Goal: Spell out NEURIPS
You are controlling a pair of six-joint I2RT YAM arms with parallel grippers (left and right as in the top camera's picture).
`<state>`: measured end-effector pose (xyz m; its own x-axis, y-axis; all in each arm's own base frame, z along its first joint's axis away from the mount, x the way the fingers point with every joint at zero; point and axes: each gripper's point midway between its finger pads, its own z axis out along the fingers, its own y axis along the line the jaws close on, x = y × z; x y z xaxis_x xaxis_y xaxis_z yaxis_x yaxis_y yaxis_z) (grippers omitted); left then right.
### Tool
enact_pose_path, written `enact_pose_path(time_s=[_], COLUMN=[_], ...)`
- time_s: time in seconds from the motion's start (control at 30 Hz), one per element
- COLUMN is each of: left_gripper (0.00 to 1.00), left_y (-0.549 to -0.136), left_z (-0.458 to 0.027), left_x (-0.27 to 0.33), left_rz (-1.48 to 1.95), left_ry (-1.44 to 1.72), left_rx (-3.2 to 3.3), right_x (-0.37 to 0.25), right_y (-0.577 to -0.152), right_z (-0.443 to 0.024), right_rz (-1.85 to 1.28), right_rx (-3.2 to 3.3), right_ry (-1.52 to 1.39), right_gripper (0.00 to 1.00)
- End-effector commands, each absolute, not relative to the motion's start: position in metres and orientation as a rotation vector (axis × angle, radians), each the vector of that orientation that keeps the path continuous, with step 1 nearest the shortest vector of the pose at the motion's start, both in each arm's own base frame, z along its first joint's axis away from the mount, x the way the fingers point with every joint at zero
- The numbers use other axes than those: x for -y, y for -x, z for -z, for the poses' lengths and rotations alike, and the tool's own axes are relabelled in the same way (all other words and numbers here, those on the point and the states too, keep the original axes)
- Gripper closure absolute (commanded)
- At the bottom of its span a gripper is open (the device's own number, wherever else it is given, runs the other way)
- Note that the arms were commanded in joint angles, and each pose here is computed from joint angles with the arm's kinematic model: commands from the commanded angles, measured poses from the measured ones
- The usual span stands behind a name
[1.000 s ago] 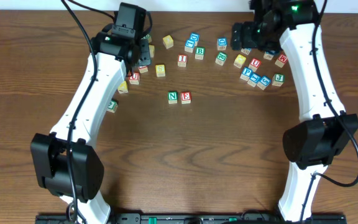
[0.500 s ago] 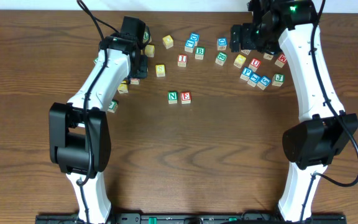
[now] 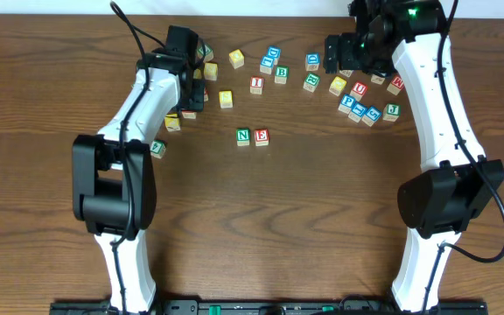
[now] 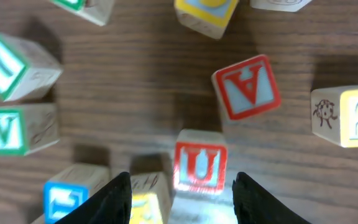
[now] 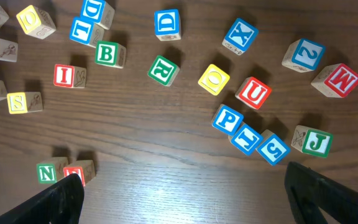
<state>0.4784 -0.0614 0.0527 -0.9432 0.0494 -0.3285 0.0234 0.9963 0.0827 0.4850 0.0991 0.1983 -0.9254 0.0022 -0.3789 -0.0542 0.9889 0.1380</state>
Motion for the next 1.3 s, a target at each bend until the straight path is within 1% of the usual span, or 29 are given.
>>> enact_pose_path(time_s=[0.0, 0.2, 0.4, 0.7, 0.77, 0.8, 0.93, 0.97, 1.1, 1.27], left_gripper=[0.48, 0.48, 0.48, 0.48, 0.5, 0.53, 0.58, 0.62, 0.67, 0.69], left_y=[-0.481, -0.486, -0.485, -0.486, -0.486, -0.486, -0.486, -0.486, -0.487, -0.489], left_z=[-0.045, -0.041, -0.014, -0.012, -0.012, -0.012, -0.012, -0.014, -0.023, -0.037], left_x=[0.068, 0.068, 0.068, 0.067, 0.067, 0.067, 0.067, 0.067, 0.067, 0.067], left_rz=[-0.059, -0.058, -0.067, -0.072, -0.069, -0.067, -0.06, -0.06, -0.057, -0.049], left_ry=[-0.106, -0.103, -0.1, -0.071, -0.047, -0.04, 0.001, 0.001, 0.006, 0.007], left_rx=[-2.807, -2.795, -2.837, -2.836, -2.835, -2.835, -2.835, -2.833, -2.82, -2.791], right_x=[-0.098, -0.098, -0.097, -0.095, -0.095, -0.095, -0.095, -0.095, -0.093, -0.094], right_y=[-0.484, -0.484, -0.484, -0.484, -0.484, -0.484, -0.484, -0.484, -0.484, -0.484], right_z=[-0.196, -0.194, -0.194, -0.194, -0.194, -0.194, -0.194, -0.194, -0.194, -0.194], right_rz=[-0.193, -0.192, -0.182, -0.168, -0.168, -0.168, -0.166, -0.166, -0.162, -0.162], right_rx=[-2.753, -2.757, -2.757, -2.756, -2.755, -2.755, -2.755, -2.755, -2.757, -2.759], right_ry=[0.056, 0.056, 0.054, 0.051, 0.051, 0.051, 0.052, 0.052, 0.046, 0.047], right_gripper=[0.02, 0.02, 0.02, 0.02, 0.02, 0.02, 0.02, 0.02, 0.02, 0.02])
